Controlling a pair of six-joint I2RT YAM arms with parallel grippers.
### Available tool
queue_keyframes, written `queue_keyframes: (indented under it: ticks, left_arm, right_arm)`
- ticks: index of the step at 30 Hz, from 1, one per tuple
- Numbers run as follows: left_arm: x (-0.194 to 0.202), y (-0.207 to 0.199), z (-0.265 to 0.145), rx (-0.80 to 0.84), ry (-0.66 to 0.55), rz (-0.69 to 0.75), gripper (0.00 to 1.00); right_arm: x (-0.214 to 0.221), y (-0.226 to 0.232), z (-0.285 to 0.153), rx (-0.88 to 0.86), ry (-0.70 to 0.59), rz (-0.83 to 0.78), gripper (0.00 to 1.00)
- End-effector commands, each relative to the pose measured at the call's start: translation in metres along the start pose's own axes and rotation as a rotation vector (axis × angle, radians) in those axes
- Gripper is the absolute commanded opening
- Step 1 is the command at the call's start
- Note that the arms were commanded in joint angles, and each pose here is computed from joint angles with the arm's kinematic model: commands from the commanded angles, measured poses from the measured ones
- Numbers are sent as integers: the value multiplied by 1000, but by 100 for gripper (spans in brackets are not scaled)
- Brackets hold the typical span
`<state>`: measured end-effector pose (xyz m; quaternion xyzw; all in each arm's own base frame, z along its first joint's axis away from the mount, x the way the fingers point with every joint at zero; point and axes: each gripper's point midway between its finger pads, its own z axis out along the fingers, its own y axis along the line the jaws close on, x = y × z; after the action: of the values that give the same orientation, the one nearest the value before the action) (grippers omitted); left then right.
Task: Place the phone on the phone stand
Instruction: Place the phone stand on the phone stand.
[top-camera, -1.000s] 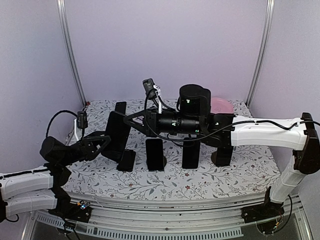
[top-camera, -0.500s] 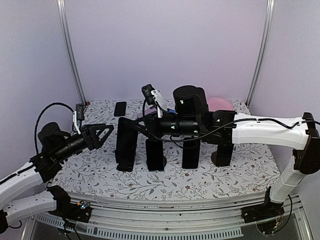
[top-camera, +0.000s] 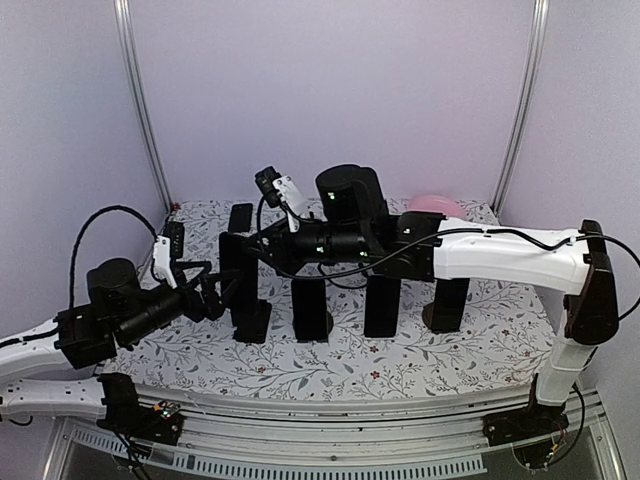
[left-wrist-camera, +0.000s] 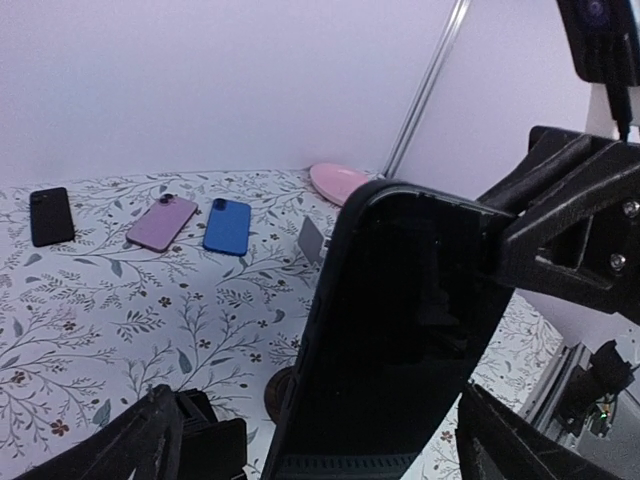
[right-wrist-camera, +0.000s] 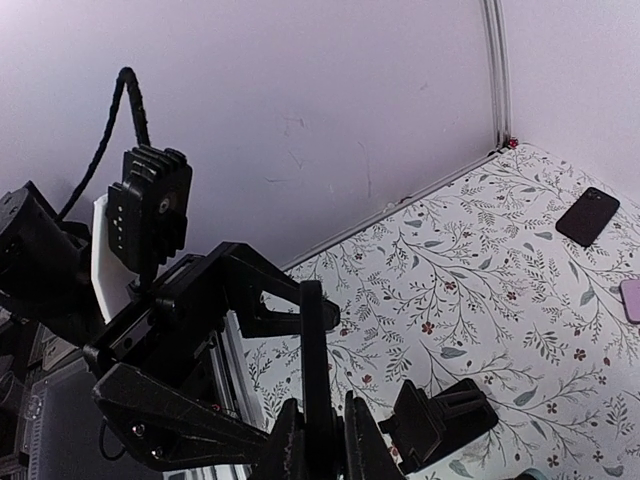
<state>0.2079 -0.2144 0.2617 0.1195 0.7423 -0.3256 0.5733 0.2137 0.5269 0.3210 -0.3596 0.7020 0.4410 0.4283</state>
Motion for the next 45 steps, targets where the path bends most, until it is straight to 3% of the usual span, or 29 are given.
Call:
queue_keyframes:
  ticks: [1,9,16,22,45]
  left_arm:
    - [-2,24,-7,-184,-24,47,96]
    - [-9,68,-40,-376,-133,-118,97]
    - [-5,92,-61,-503,-121,-157,97]
    - [-9,95,-68,-503,-134,-178,97]
    - [-8,112,-97,-523,-174,-204,97]
  right_arm:
    - [-23,11,9,-53,-55,-70,2]
    - [-6,1,31,-85,-32,-162,2]
    - [21,-8,53,-118,-27,-241,2]
    - [42,-21,67,-141,-20,-326,1]
    - [96,-58,90,-236,33,-307,1]
